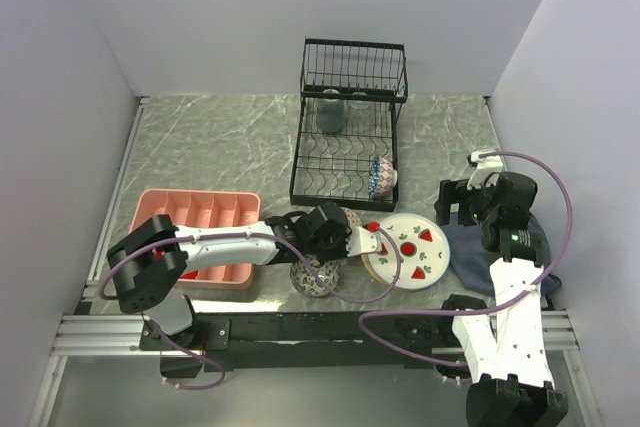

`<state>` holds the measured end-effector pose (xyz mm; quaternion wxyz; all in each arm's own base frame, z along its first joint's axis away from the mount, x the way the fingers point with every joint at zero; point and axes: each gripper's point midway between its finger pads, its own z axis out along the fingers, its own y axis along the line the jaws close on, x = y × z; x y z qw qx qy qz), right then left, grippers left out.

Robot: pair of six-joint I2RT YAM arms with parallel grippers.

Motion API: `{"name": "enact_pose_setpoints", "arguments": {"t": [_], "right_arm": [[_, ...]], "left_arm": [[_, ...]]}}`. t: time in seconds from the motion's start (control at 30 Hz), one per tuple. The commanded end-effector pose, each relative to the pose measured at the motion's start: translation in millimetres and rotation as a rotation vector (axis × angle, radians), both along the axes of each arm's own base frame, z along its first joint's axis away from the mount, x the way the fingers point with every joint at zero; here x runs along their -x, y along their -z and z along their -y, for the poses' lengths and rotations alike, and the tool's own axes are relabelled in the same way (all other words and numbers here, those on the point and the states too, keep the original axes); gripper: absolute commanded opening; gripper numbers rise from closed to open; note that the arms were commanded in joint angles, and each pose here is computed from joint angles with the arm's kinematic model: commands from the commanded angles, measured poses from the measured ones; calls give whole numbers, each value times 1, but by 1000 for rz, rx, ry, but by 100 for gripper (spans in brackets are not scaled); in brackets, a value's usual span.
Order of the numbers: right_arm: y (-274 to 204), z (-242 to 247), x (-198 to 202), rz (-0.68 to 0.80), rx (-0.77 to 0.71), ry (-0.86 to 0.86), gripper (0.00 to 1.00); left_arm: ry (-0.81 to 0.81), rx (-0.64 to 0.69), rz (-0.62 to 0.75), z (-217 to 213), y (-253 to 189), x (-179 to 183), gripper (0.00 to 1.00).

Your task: Load the mixed dishes into the dish rack

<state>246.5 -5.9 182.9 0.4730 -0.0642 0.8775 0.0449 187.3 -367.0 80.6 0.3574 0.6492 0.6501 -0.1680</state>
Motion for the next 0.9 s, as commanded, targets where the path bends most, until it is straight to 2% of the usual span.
{"name": "enact_pose_setpoints", "arguments": {"t": [0.0, 0.07, 0.13, 0.43, 0.5, 0.53, 0.73, 0.87], "right_arm": [[-2, 4, -4, 20, 16, 1, 100], [-2, 3, -4, 19, 16, -3, 100], [-2, 4, -4, 23, 16, 1, 100], [-4, 4, -3, 26, 13, 6, 100], [-4, 5, -3, 26, 20, 8, 100], [-3, 5, -2, 25, 21, 9, 100], [-8, 5, -3, 24, 18, 13, 100], [-14, 6, -6, 11, 19, 11, 100]], "left_arm": [[-33, 74, 64, 17, -12, -13, 17], [-22, 68, 67, 18, -9, -10, 27], [-24, 60, 67, 19, -5, -9, 32], [-30, 44, 38, 31, 5, -8, 32], [-30, 44, 34, 32, 4, -8, 29], [-30, 42, 28, 32, 4, -7, 21], [-52, 45, 1, 26, -13, -9, 1], [-51, 133, -5, 36, -65, -23, 1]]}}
